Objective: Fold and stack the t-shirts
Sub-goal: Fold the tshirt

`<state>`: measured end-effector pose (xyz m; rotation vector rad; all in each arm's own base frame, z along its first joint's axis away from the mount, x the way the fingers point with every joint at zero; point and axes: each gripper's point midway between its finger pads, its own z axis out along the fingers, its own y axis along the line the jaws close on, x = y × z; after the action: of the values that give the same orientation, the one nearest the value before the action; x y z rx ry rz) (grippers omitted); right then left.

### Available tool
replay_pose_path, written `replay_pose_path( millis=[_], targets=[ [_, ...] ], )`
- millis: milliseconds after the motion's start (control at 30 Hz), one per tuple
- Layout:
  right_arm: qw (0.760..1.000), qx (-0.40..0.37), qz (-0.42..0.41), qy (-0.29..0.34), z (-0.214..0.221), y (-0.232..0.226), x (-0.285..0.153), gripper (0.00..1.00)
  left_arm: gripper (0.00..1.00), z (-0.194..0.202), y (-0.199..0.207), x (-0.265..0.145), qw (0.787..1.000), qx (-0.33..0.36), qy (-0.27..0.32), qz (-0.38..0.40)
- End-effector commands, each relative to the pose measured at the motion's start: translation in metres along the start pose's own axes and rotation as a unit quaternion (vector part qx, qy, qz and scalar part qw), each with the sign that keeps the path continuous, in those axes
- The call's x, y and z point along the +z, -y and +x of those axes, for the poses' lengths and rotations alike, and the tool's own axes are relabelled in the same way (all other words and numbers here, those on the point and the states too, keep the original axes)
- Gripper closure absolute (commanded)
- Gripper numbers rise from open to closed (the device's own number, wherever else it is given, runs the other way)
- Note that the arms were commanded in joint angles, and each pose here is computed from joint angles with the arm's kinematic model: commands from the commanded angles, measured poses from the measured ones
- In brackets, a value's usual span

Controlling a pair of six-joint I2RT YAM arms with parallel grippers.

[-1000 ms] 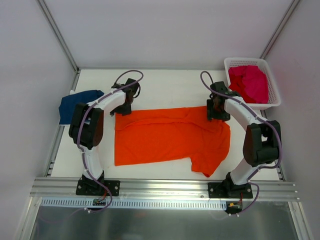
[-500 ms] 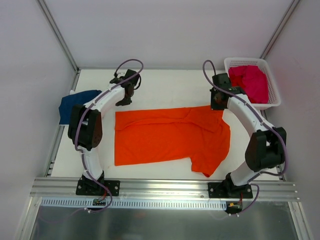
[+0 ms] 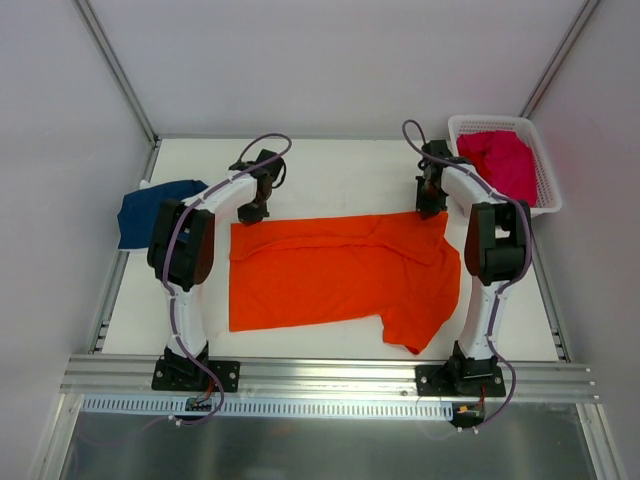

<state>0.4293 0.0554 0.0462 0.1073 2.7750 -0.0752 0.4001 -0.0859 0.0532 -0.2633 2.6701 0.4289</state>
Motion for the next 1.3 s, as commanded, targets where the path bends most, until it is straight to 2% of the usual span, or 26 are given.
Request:
replay_pose_path(
  millis=[0, 300, 533, 767, 933, 967, 1033, 1067, 1133, 1167, 1200, 1267],
  targets=[
    [1.000, 0.010, 0.003, 0.000, -0.015, 0.010, -0.003, 1.00, 1.00, 0.014, 0.005, 0.005, 1.000, 0.004, -0.022, 0.005],
    [0.997, 0.028, 0.058, -0.048, -0.017, 0.062, 0.016, 1.00, 1.00, 0.033, 0.000, 0.025, 0.998, 0.004, -0.066, 0.007],
    [0.994, 0.023, 0.079, -0.078, -0.004, 0.080, 0.023, 1.00, 1.00, 0.044, -0.010, 0.035, 0.997, 0.006, -0.079, -0.005],
    [0.993, 0.023, 0.075, -0.086, -0.002, 0.079, 0.031, 1.00, 1.00, 0.041, -0.012, 0.035, 0.997, -0.003, -0.075, -0.007],
    [0.996, 0.026, 0.081, -0.035, -0.023, 0.083, 0.011, 1.00, 1.00, 0.014, -0.019, 0.013, 0.999, -0.021, -0.027, -0.005],
    [0.997, 0.031, 0.076, 0.001, -0.038, 0.083, -0.004, 1.00, 1.00, 0.006, -0.021, 0.007, 1.000, -0.027, -0.011, -0.005],
    [0.997, 0.035, 0.058, 0.033, -0.046, 0.079, -0.021, 0.99, 1.00, -0.018, -0.024, -0.016, 0.999, -0.045, 0.028, 0.007],
    [0.994, 0.046, 0.050, 0.081, -0.063, 0.077, -0.050, 0.95, 1.00, -0.028, -0.027, -0.026, 0.998, -0.052, 0.047, 0.003],
    [0.992, 0.052, 0.035, 0.113, -0.066, 0.074, -0.075, 0.81, 0.99, -0.054, -0.033, -0.059, 0.992, -0.073, 0.097, 0.015],
    [0.989, 0.053, 0.027, 0.135, -0.070, 0.072, -0.091, 0.66, 0.91, -0.061, -0.036, -0.070, 0.990, -0.078, 0.115, 0.016],
    [0.984, 0.054, 0.017, 0.171, -0.074, 0.069, -0.125, 0.60, 0.63, -0.067, -0.037, -0.086, 0.987, -0.079, 0.140, 0.010],
    [0.982, 0.048, 0.004, 0.184, -0.062, 0.064, -0.148, 0.48, 0.27, -0.072, -0.041, -0.115, 0.981, -0.081, 0.176, 0.014]
  ],
)
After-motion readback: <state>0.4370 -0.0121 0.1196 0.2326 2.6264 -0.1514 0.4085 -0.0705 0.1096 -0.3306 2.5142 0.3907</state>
